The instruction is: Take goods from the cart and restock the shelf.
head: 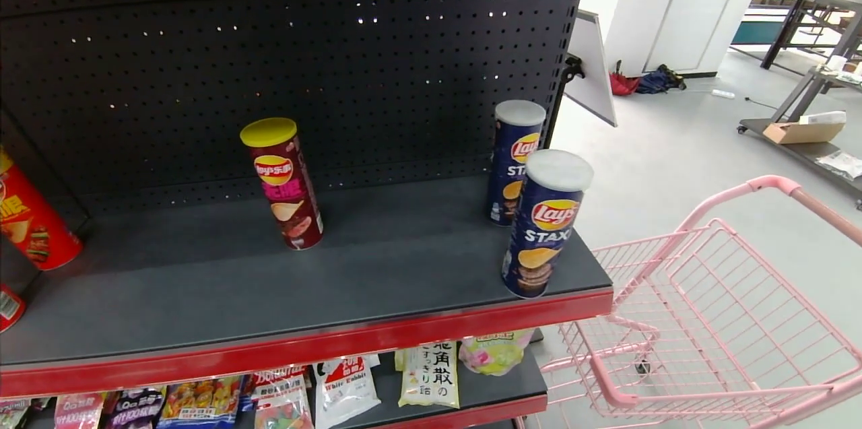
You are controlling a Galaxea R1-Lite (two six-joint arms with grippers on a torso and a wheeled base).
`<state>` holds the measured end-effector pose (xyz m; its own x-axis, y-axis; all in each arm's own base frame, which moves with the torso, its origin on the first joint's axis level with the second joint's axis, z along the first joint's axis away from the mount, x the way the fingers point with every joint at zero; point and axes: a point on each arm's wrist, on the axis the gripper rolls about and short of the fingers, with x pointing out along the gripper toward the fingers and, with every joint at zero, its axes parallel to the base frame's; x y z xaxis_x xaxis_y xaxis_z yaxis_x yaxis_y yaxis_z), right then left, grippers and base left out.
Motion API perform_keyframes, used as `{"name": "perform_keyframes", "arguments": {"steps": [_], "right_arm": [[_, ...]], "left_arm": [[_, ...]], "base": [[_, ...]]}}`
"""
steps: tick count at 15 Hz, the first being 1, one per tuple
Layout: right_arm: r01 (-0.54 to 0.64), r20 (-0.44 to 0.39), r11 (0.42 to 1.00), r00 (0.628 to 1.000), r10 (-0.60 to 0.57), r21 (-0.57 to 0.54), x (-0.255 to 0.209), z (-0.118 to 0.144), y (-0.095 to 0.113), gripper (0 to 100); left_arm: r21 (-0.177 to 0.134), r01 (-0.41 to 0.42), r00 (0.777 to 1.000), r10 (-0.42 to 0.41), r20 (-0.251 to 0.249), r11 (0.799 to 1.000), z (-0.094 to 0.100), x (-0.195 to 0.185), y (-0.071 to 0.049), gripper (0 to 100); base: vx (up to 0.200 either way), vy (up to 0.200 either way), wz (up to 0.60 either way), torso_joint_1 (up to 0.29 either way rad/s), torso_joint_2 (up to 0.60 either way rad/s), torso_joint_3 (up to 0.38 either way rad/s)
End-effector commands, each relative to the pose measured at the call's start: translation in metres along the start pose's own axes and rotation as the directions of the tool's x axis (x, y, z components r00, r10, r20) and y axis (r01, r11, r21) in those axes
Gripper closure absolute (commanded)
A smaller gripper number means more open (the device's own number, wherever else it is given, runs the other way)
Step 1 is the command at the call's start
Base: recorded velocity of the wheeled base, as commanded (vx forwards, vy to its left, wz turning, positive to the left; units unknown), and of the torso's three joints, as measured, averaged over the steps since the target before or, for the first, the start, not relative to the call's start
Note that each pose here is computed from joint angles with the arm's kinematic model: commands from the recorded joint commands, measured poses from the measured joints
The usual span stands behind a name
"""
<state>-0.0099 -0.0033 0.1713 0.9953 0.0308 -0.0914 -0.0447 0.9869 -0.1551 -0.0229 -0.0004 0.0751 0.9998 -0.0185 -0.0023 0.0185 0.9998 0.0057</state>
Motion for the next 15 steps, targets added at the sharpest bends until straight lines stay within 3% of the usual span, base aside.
{"name": "perform_keyframes", "arguments": {"steps": [1, 15], "right_arm": [[0.0, 0.003, 1.0, 1.0, 0.0, -0.001, -0.001, -0.0016, 0.0001, 100], [0.001, -0.01, 1.0, 1.0, -0.001, 0.0, 0.0001, -0.0046, 0.0007, 100]], "left_arm": [[0.0, 0.0, 1.0, 0.0, 0.001, 1.0, 0.0002, 0.0001, 0.0, 0], [0.0, 0.0, 1.0, 0.0, 0.001, 1.0, 0.0002, 0.0001, 0.0, 0]], "base": [[0.0, 0.2, 0.0, 0.002, 0.01, -0.002], [0.0, 0.2, 0.0, 0.002, 0.0, 0.001]]}}
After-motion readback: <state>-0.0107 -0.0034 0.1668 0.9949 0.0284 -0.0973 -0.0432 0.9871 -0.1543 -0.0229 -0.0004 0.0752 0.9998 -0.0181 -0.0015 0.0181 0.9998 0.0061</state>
